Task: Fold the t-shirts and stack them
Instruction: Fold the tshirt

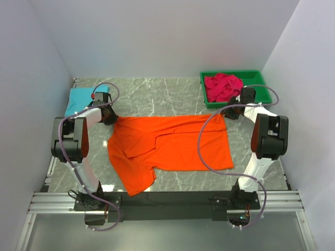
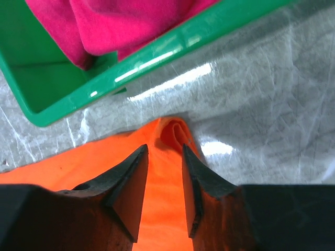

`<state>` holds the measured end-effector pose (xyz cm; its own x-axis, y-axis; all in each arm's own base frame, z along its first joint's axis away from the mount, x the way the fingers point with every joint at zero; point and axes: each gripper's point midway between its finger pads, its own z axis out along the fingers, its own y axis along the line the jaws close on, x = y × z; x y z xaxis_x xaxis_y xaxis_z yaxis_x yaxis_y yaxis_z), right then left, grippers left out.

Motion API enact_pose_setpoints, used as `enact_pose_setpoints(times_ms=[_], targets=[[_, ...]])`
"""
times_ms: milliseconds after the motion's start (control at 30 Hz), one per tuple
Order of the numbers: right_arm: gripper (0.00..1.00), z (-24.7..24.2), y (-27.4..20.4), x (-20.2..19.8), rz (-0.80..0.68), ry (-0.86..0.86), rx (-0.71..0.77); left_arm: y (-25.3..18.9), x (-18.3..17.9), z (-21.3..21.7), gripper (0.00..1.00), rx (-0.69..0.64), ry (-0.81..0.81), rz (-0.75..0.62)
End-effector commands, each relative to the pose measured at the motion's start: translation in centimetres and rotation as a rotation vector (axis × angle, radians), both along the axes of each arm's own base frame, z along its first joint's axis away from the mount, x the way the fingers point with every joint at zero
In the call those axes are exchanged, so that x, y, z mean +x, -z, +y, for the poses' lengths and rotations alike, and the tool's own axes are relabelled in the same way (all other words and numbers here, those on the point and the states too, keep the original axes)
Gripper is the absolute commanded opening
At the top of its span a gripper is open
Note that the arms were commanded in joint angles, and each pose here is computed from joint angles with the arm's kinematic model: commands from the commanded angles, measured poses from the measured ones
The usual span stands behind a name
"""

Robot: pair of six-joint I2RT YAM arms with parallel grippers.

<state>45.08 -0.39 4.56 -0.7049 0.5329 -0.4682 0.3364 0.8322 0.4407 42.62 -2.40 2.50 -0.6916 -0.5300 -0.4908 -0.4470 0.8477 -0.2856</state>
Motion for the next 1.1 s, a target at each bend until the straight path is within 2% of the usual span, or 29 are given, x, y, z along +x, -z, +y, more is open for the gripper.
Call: enact_pose_setpoints(times_ms=[0,167,233,367,400,633,733,767,833,867,900,967,1000,1067], targets=[[0.39,-0.3,-0.3,1.1,-0.010,-0.020,-0.006,-1.0,1.5,0.7,0.08,0.017,-0.024,-0.046],[0.32,0.1,0.6,1.2,0.016,-0.037,0.021,-0.6,1.6,0.8,0.08,0.008,-0.030,-0.040],[0.26,0.2,1.0,1.2,0.027,-0.042,0.025,-0.6,1.6,0.7,0.08,0.005,-0.033,-0.039],[0.04,-1.1,1.4,1.3,0.057,-0.003,-0.018,-0.6,1.7,0.9,0.08,0.001,-0.046,-0.038],[0.02,-1.6,1.2,1.4,0.052,0.013,-0.039,-0.7,1.8,0.9,0.07,0.000,-0.048,-0.039],[0.00,-5.6,0.0,2.4,0.055,0.133,-0.138,-1.2,2.2,2.4,0.04,0.007,-0.088,-0.047],[0.06,-5.1,0.1,2.4,0.056,0.121,-0.112,-1.0,2.3,1.8,0.07,-0.024,-0.070,-0.048],[0.14,-4.9,0.0,2.4,0.054,0.117,-0.104,-0.8,2.1,1.6,0.09,-0.032,-0.068,-0.045],[0.23,-4.5,-0.8,1.9,0.040,0.120,-0.099,-1.2,2.1,1.5,0.18,-0.041,-0.062,-0.054],[0.30,-4.6,-1.2,1.6,0.039,0.128,-0.103,-1.4,2.2,1.5,0.23,-0.037,-0.057,-0.057],[0.34,-4.6,-2.4,1.5,0.018,0.136,-0.111,-1.9,2.3,1.5,0.33,-0.035,-0.054,-0.068],[0.38,-4.9,-2.7,0.4,0.033,0.178,-0.131,-2.5,2.4,1.7,0.41,-0.024,-0.059,-0.080],[0.39,-5.0,-3.7,-0.2,0.023,0.195,-0.137,-3.1,2.4,1.7,0.48,-0.022,-0.060,-0.092],[0.39,-4.7,-3.3,-1.7,0.044,0.218,-0.124,-3.8,2.5,1.6,0.54,-0.029,-0.058,-0.105]])
